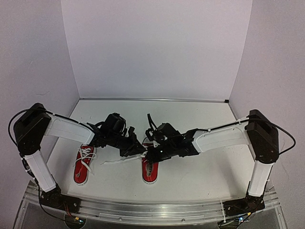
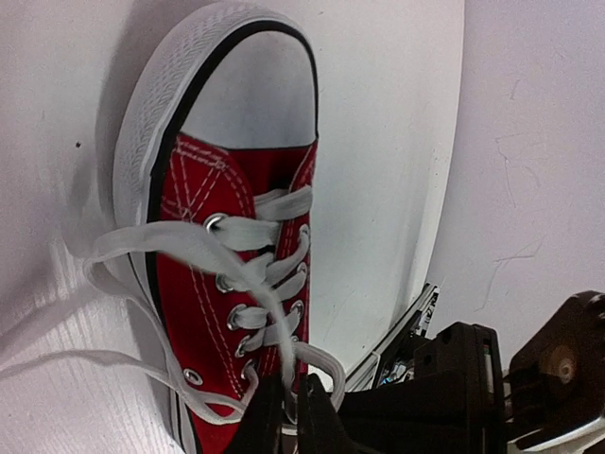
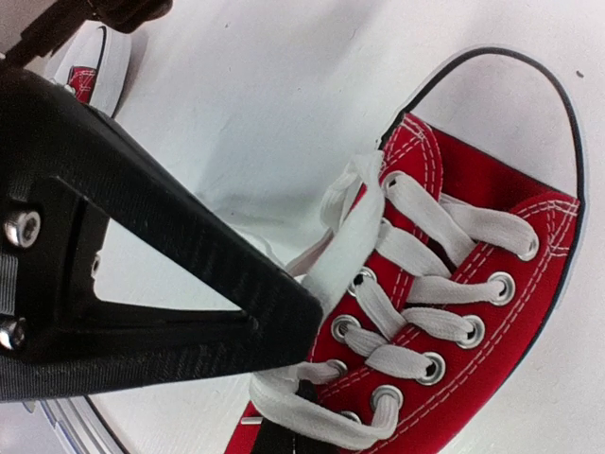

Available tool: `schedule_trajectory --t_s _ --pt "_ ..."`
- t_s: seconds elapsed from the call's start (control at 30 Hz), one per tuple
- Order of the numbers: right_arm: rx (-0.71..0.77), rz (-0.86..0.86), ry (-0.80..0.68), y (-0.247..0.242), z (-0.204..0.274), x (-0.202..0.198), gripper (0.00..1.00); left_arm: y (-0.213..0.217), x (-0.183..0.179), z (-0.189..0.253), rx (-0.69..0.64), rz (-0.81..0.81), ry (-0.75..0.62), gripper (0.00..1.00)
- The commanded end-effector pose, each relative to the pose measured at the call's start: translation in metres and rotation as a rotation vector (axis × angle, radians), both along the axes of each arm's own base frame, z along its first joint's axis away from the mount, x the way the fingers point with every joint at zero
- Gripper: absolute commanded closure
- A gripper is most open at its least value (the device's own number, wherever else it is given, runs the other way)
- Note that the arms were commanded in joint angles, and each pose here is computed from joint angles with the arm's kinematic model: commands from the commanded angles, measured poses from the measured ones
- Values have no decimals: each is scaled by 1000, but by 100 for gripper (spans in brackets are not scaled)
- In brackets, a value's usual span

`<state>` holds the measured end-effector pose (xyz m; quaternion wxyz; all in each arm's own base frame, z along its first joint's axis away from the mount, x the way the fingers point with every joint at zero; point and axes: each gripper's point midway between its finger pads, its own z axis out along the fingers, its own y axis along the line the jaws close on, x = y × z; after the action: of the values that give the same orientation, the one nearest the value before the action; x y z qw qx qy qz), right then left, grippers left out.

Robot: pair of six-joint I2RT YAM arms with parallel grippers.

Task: Tie the shoes

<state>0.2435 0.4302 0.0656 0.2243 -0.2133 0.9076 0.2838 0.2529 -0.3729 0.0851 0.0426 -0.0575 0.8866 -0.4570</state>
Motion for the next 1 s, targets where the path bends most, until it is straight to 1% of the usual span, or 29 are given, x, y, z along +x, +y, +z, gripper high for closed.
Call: schedule_trajectory --t_s 0.0,0.1,0.13,0.3,0.37,0.47,0.53,0.6,0.77,0.97 --pt "76 -26 -56 -5 43 3 100 14 8 22 46 -5 -105 78" --pt "93 -33 -75 -13 58 0 100 43 15 25 135 30 -171 54" --pt "92 -38 -80 -17 61 -1 100 56 16 25 181 44 -187 48" --pt "76 -48 -83 -31 63 -7 100 114 21 34 436 68 -351 27" --pt "67 -51 -77 -36 60 -9 100 133 19 35 537 41 -400 22" --pt "57 -59 -70 -43 57 -13 100 145 15 33 629 -53 -452 20" --pt "53 -63 -67 -46 56 -14 100 143 11 30 632 -118 -492 20" --pt "50 -70 -66 -49 55 -14 100 137 5 25 604 -195 -514 21" --pt "47 -75 -63 -51 54 -15 100 130 4 4 655 -344 -526 29" --pt "42 -83 -61 -54 53 -15 100 120 3 -23 774 -468 -531 39"
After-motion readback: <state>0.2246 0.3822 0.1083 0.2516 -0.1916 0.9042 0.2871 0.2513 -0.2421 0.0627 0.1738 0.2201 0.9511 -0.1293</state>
